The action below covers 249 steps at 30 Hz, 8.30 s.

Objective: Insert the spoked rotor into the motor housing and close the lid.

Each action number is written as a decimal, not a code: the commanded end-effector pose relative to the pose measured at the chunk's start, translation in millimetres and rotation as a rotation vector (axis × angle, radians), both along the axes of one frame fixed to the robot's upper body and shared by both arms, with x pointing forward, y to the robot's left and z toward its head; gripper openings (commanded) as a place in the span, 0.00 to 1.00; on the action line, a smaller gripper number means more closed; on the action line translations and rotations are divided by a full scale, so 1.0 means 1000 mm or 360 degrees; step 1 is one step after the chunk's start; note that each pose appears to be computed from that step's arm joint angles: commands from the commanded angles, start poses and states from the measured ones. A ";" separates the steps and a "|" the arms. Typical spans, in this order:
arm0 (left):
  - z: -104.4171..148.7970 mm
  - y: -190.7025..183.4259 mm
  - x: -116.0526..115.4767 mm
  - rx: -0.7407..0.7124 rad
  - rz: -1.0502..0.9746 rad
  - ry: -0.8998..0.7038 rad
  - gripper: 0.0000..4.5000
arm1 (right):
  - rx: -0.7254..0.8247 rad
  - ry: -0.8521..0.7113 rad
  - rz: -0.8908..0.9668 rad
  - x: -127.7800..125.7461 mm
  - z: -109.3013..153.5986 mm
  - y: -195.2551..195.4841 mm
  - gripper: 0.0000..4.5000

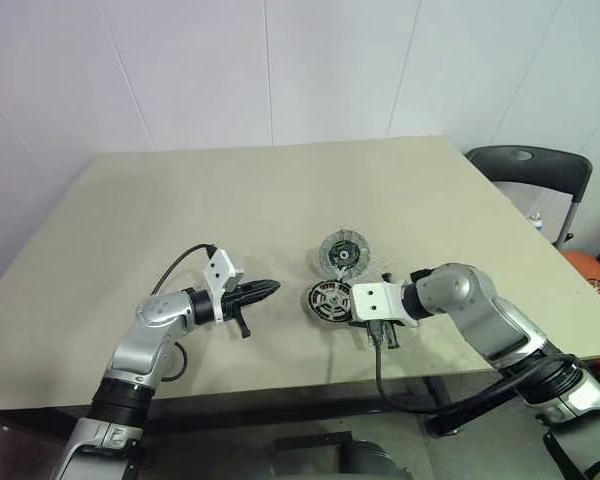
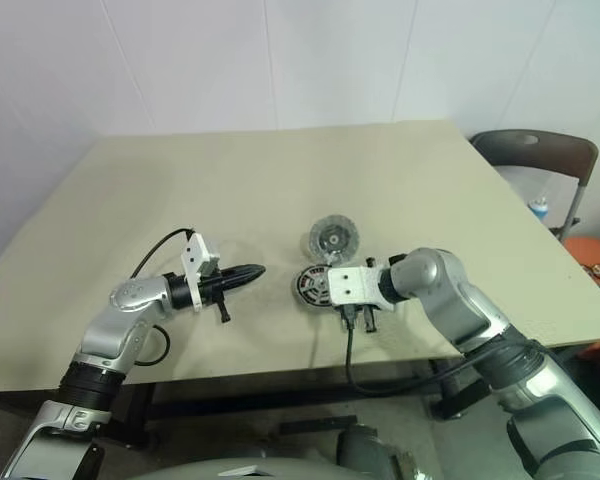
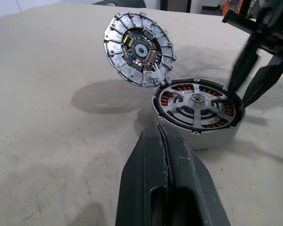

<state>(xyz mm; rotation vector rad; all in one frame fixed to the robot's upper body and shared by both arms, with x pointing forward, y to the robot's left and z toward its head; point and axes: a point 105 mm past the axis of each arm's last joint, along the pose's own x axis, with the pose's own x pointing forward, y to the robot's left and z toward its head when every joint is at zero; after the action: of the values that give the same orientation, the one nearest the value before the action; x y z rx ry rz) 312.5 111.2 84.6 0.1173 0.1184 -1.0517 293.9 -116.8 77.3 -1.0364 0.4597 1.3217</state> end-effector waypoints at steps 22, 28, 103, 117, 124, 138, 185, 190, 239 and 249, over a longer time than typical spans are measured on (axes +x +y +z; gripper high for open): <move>0.008 -0.003 0.004 0.0033 0.0021 -0.0091 0.00 | -0.0003 -0.0142 -0.0039 0.012 0.005 0.003 0.02; 0.008 -0.003 0.004 0.0040 0.0025 -0.0092 0.00 | 0.0054 -0.0117 -0.0084 0.014 0.011 0.008 0.02; 0.000 -0.003 0.002 0.0030 0.0018 -0.0035 0.00 | 0.0048 -0.0580 -0.0902 0.110 0.076 -0.079 0.01; -0.001 -0.003 0.000 0.0028 -0.0008 -0.0021 0.00 | 0.0363 -0.0177 -0.0784 0.078 0.054 -0.031 0.01; -0.005 -0.004 -0.002 0.0038 -0.0014 0.0001 0.00 | 0.0631 -0.0021 -0.0775 0.073 0.065 -0.003 0.01; -0.011 -0.004 -0.004 0.0060 -0.0013 0.0023 0.00 | 0.0888 0.0246 -0.0880 0.071 0.040 0.035 0.01; -0.009 -0.004 0.000 0.0085 0.0001 -0.0001 0.00 | 0.1371 0.0557 -0.0907 0.065 0.043 0.066 0.71; -0.008 -0.001 0.000 0.0088 0.0006 -0.0006 0.00 | 0.1327 0.0455 -0.0939 0.070 0.040 0.064 0.71; -0.004 0.017 0.007 0.0098 0.0062 -0.0043 0.00 | 0.0713 0.0443 -0.1104 0.049 -0.037 0.037 0.71; -0.003 0.013 0.008 0.0093 0.0061 -0.0051 0.00 | 0.0775 0.0391 -0.1170 0.053 -0.036 0.036 0.71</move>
<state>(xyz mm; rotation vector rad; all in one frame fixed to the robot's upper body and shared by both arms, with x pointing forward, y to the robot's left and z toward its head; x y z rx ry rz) 316.2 125.0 70.1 0.1671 0.1673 -1.0116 351.4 -72.5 60.8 -0.2345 0.5218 0.8606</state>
